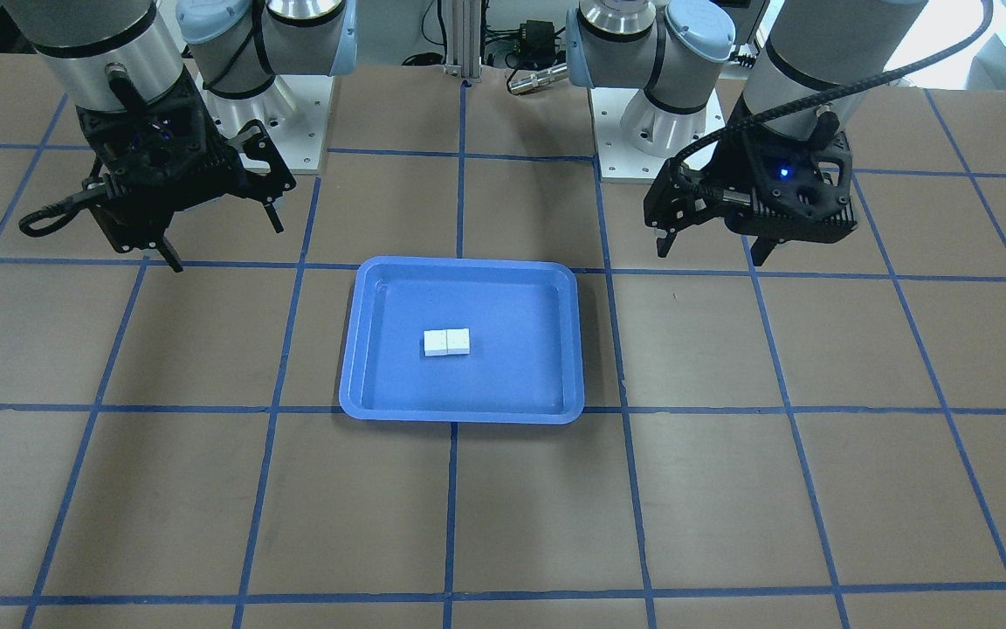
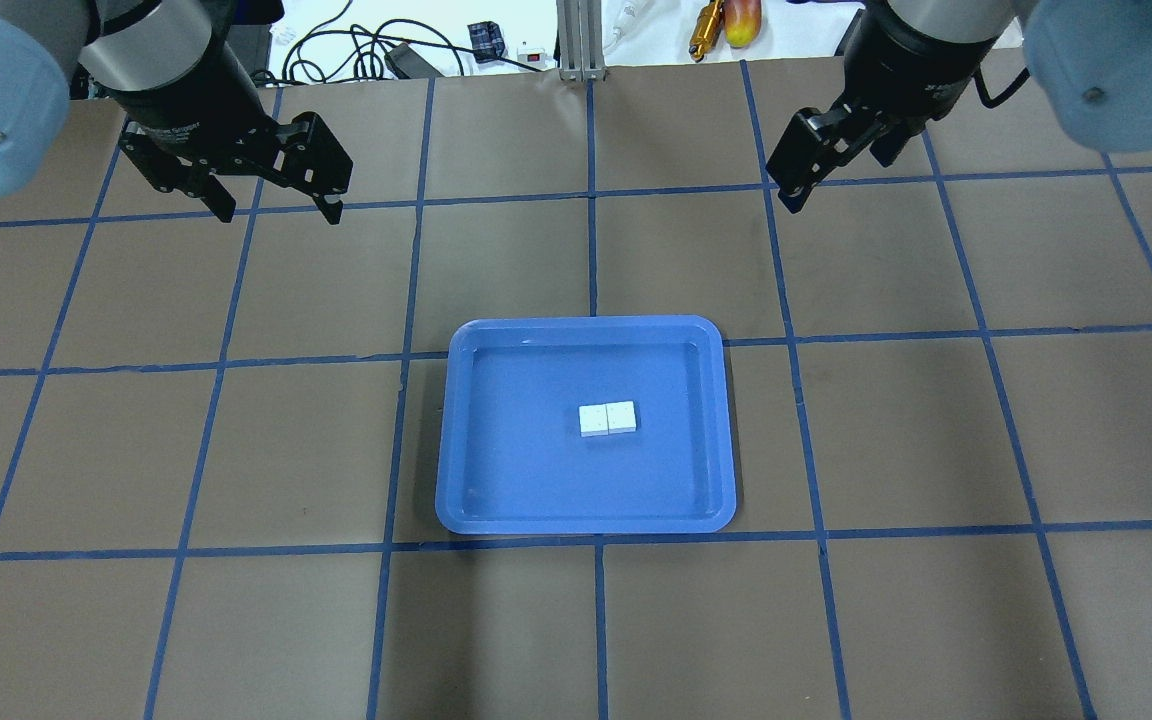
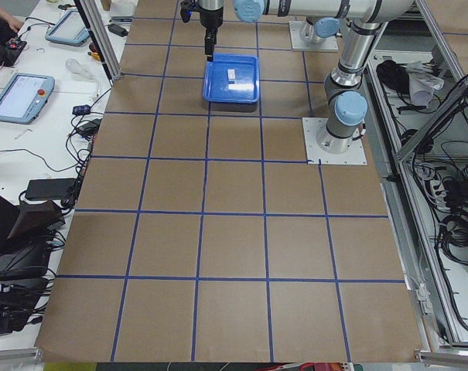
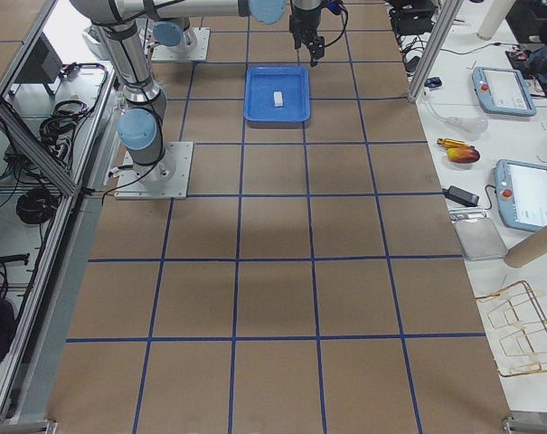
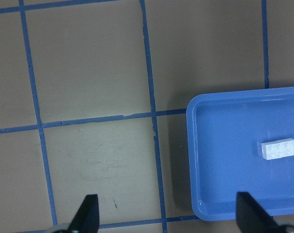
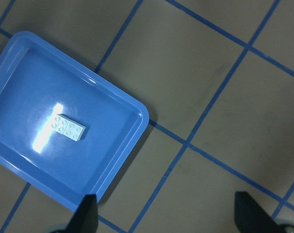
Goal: Assemble white blocks and place on blue tray
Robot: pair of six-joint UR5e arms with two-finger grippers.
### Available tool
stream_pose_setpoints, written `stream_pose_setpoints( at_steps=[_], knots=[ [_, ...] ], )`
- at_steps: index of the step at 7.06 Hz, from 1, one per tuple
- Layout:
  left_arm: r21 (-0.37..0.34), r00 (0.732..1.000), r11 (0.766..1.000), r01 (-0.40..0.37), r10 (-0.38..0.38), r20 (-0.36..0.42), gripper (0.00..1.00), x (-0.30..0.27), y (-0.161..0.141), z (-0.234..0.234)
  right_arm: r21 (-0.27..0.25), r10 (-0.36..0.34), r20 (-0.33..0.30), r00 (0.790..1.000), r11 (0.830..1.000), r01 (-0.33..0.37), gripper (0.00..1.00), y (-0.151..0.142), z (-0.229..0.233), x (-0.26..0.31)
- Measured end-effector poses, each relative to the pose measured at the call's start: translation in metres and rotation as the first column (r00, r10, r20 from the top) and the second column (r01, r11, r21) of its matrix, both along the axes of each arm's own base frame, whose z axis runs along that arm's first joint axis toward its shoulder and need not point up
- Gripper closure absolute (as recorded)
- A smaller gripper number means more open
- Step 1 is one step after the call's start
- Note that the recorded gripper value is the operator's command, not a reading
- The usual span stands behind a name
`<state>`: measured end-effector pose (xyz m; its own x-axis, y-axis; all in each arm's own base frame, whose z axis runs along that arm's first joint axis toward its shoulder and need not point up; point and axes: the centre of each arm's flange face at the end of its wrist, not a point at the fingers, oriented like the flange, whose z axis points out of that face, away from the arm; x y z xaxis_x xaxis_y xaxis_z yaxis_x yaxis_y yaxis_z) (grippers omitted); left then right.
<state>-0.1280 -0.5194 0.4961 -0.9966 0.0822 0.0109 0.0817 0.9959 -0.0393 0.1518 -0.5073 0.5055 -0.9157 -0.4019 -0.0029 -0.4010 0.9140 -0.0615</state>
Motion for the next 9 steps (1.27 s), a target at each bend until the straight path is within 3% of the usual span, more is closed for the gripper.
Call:
stream_pose_setpoints(
  at_steps=[2, 4, 6, 9],
  knots=[
    [-0.004, 1.0, 1.0, -0.011, 0.011, -0.002, 0.0, 0.009, -0.006, 0.005, 0.038, -0.161, -0.087, 0.983, 0.986, 0.165, 0.0, 0.024, 0.011, -0.01],
    [0.03, 0.999, 0.999, -0.043, 0.043, -0.003, 0.0, 0.027, -0.011, 0.007, 0.023, -0.3, -0.09, 0.95, 0.953, 0.303, 0.0, 0.014, 0.019, -0.011],
    [0.044, 0.999, 0.998, -0.054, 0.054, -0.005, 0.0, 0.033, -0.011, 0.006, 0.017, -0.354, -0.06, 0.933, 0.934, 0.356, 0.0, -0.01, 0.025, -0.007],
    [0.041, 0.999, 0.998, -0.048, 0.048, -0.004, 0.0, 0.03, -0.013, 0.004, 0.013, -0.37, -0.041, 0.928, 0.929, 0.371, 0.0, -0.018, 0.027, -0.006]
  ],
)
